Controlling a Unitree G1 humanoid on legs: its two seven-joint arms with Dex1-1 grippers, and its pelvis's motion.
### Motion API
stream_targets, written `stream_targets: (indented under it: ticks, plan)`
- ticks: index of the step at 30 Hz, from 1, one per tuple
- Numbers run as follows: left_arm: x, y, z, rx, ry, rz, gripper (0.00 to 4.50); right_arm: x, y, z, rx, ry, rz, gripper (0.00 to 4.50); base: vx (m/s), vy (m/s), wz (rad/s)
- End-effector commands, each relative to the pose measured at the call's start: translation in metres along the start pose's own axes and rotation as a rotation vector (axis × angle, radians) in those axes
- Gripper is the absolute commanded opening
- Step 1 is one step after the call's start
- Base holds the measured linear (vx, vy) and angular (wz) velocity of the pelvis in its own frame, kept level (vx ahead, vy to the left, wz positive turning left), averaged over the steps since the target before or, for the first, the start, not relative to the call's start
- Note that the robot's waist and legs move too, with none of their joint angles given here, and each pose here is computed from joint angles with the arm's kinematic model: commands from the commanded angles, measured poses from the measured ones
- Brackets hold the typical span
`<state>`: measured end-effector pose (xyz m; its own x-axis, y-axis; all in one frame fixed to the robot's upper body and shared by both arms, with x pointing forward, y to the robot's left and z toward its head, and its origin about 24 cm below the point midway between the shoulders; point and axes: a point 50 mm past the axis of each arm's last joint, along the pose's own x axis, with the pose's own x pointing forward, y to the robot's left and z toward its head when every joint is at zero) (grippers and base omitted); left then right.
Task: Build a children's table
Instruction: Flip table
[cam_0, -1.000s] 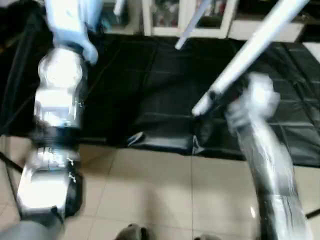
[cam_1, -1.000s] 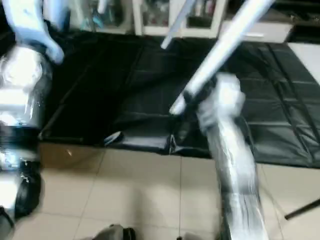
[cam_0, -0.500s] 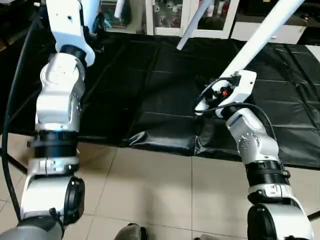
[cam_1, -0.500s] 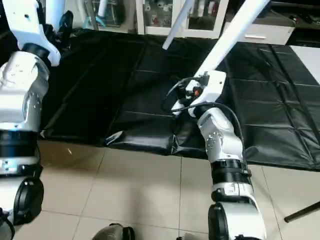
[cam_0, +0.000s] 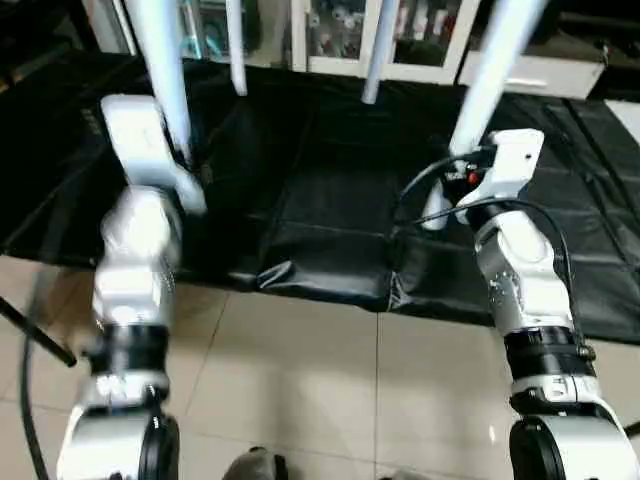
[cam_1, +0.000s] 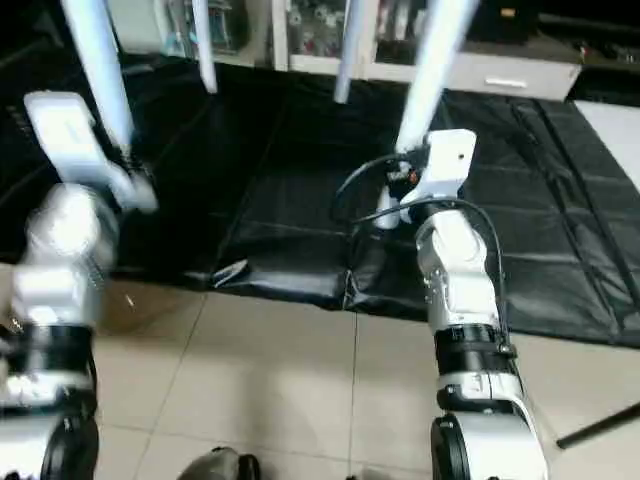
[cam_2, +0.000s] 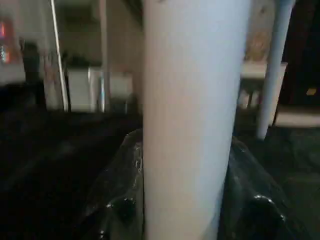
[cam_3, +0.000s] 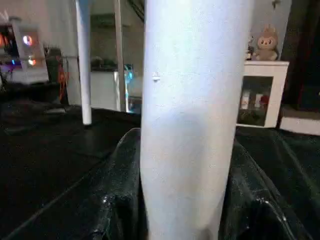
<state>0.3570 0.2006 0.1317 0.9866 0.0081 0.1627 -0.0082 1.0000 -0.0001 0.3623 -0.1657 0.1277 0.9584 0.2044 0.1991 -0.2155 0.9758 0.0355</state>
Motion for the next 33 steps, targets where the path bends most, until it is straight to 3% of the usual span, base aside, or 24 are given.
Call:
stream_targets:
  ticks: [1,7,14,19,22,23,24,33]
  plan:
    - [0.002,-0.008,-0.003,0.035,-0.008,-0.041,1.58,-0.004,0.001,-0.011,-0.016,0.028,-0.020,1.42,0.000,0.000,0.00]
    - [-0.001,-0.016,-0.033,0.084,0.072,-0.108,1.54,-0.009,0.007,-0.027,-0.043,0.069,-0.037,1.37,0.000,0.000,0.00]
    - [0.010,-0.027,-0.042,0.151,0.108,-0.199,1.54,-0.023,-0.002,-0.059,-0.036,0.175,-0.135,1.37,0.000,0.000,0.00]
    - [0.018,-0.023,-0.040,0.232,0.097,-0.210,1.54,-0.027,-0.005,-0.064,-0.073,0.176,-0.183,1.37,0.000,0.000,0.00]
    - [0.019,-0.019,-0.039,0.223,0.090,-0.192,1.54,-0.028,-0.003,-0.066,-0.070,0.179,-0.174,1.37,0.000,0.000,0.00]
    - [0.019,-0.016,-0.041,0.193,0.100,-0.199,2.10,-0.027,0.004,-0.064,-0.051,0.152,-0.122,1.37,0.000,0.000,0.00]
    - [0.019,-0.016,-0.041,0.193,0.101,-0.199,2.24,-0.027,0.004,-0.064,-0.051,0.151,-0.120,1.93,0.000,0.000,0.00]
    - [0.000,-0.010,-0.048,0.087,0.034,-0.220,2.82,-0.036,0.011,-0.051,0.000,0.058,-0.066,2.67,0.000,0.000,0.00]
